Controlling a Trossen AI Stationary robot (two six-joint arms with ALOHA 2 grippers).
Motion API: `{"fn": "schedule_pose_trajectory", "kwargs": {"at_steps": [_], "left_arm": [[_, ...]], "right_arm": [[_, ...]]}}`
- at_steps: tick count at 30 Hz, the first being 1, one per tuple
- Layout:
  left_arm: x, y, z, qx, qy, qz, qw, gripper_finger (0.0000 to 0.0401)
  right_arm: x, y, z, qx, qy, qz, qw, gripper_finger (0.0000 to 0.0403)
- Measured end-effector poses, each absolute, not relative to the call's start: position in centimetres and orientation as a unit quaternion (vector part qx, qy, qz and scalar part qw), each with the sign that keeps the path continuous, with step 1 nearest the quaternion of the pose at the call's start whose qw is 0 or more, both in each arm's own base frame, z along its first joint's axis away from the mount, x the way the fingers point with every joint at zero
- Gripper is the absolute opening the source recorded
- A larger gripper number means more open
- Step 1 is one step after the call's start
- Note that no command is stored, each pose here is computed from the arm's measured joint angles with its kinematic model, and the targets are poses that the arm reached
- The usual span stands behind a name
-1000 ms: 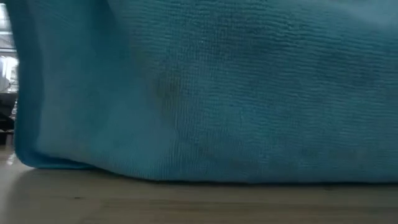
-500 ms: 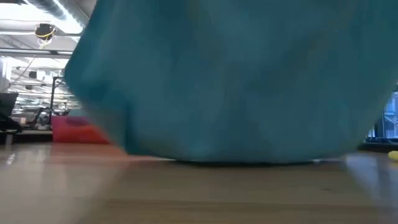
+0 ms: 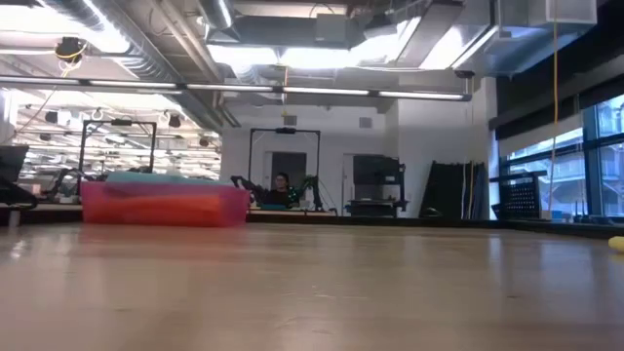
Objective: Roll microfiber towels into tight, uniform cylinder then place into a basket
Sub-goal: Fold the blue microfiber towel
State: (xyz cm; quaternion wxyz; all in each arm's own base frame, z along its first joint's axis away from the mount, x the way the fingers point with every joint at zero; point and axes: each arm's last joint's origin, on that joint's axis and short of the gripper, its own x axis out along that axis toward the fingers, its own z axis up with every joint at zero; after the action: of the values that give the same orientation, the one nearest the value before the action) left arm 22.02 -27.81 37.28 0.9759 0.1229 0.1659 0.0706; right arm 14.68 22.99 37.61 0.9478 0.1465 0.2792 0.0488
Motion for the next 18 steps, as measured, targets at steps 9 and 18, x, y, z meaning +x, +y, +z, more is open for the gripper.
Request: {"fn": "schedule_pose_trajectory", "kwargs": {"at_steps": [9,18], "left_arm": [[21.3,-22.3,30.3,0.055,0.337,0.228,0.912,0.0],[23.1,-17.2,22.5,0.12,0.451,0.271,0.842,0.0]], "right_arm": [[14.3,18.7,31.4,0.143,0.411,-0.169,0.885,0.0002],[16.2,14.2,24.6,0.05,0.494,-0.266,0.826,0.0001]]}}
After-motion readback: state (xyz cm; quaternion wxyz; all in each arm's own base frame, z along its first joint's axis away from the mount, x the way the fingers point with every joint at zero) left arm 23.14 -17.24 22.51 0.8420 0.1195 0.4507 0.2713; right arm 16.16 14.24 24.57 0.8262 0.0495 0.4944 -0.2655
